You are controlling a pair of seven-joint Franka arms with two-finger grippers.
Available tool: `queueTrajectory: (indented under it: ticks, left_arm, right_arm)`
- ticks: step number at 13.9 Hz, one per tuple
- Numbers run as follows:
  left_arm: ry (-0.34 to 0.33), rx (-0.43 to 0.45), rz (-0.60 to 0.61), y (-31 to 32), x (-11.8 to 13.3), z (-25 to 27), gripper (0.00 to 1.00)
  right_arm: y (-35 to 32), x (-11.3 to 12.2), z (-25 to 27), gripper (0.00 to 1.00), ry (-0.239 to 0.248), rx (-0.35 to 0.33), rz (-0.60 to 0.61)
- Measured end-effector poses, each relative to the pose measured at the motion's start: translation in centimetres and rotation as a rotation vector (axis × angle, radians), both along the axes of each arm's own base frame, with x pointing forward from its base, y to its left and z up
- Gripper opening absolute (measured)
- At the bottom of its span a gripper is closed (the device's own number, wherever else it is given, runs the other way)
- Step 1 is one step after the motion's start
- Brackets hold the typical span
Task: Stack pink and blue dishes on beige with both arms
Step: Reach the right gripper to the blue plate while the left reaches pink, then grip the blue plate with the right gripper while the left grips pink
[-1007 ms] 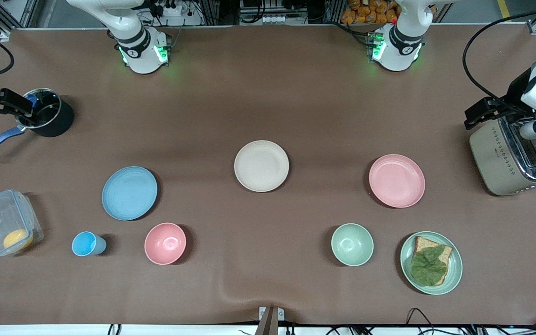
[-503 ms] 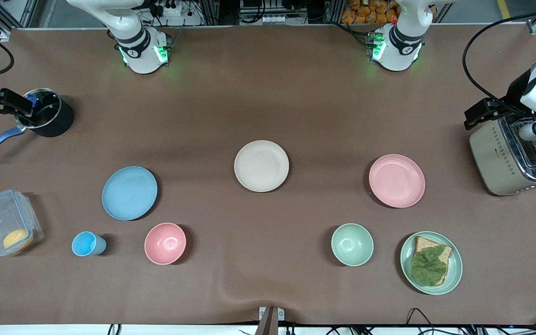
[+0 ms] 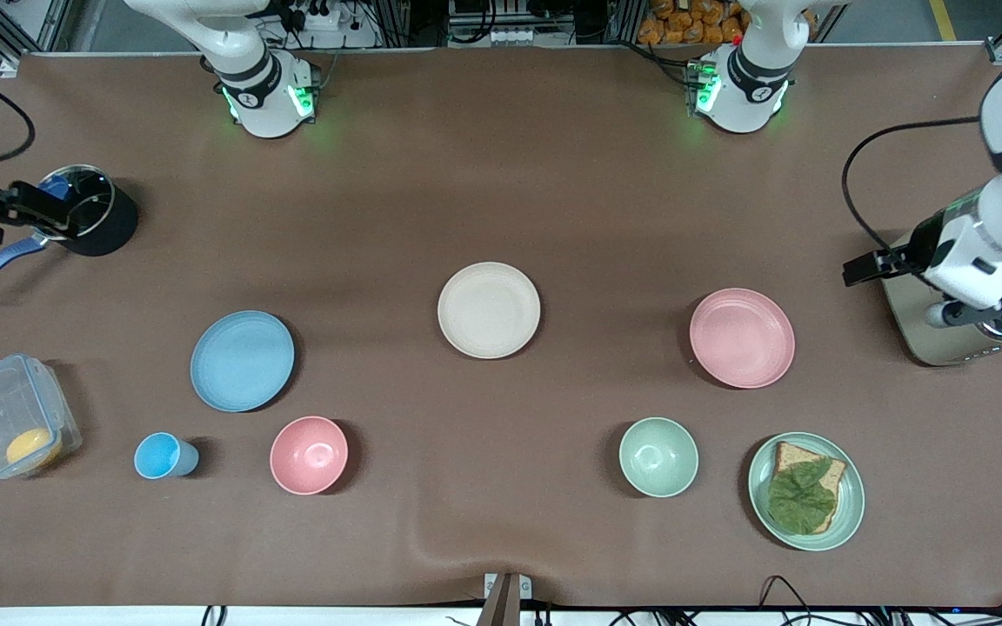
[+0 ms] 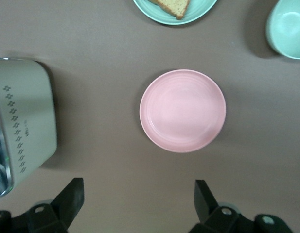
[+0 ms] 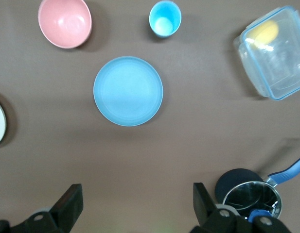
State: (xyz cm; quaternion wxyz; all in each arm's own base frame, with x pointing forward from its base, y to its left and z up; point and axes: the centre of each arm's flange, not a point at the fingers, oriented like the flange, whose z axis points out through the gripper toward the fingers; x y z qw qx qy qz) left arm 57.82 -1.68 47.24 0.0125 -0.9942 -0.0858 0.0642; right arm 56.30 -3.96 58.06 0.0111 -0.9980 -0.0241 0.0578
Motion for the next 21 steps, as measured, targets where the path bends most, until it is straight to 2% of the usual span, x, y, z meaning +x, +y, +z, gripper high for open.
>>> queueTrajectory:
  ticks: [4, 7, 8, 11, 15, 19, 21]
  left_arm:
    - [-0.019, 0.031, -0.018, 0.4, -1.0, -5.7, 1.0]
    - [-0.054, 0.044, -0.027, 1.1, -2.2, -10.3, 1.0]
    - [-0.059, 0.041, -0.029, 1.1, -2.8, -11.9, 1.0]
    - [-0.055, 0.03, -0.03, 1.2, -4.0, -16.0, 1.0]
    - [-0.061, 0.007, -0.02, 1.8, -4.1, -21.4, 1.0]
    - [-0.067, -0.01, 0.019, 3.7, -4.0, -25.0, 1.0]
    - [-0.071, -0.015, 0.027, 4.0, -4.0, -26.1, 1.0]
  right_arm:
    - [4.4, 2.8, -6.7, 1.0, 0.108, -0.019, 0.081]
    - [8.2, 3.1, -11.2, 1.0, 0.201, -0.068, 0.157]
    - [8.5, 3.1, -13.6, 1.0, 0.214, -0.073, 0.164]
    - [5.6, 2.7, -21.3, 1.0, 0.186, -0.067, 0.124]
    - [1.2, 1.3, -27.5, 1.0, 0.121, -0.057, 0.056]
    - [-1.3, 2.1, -34.5, 1.0, 0.028, -0.034, -0.019]
    - [-2.6, 2.3, -38.1, 1.0, 0.011, -0.008, -0.079]
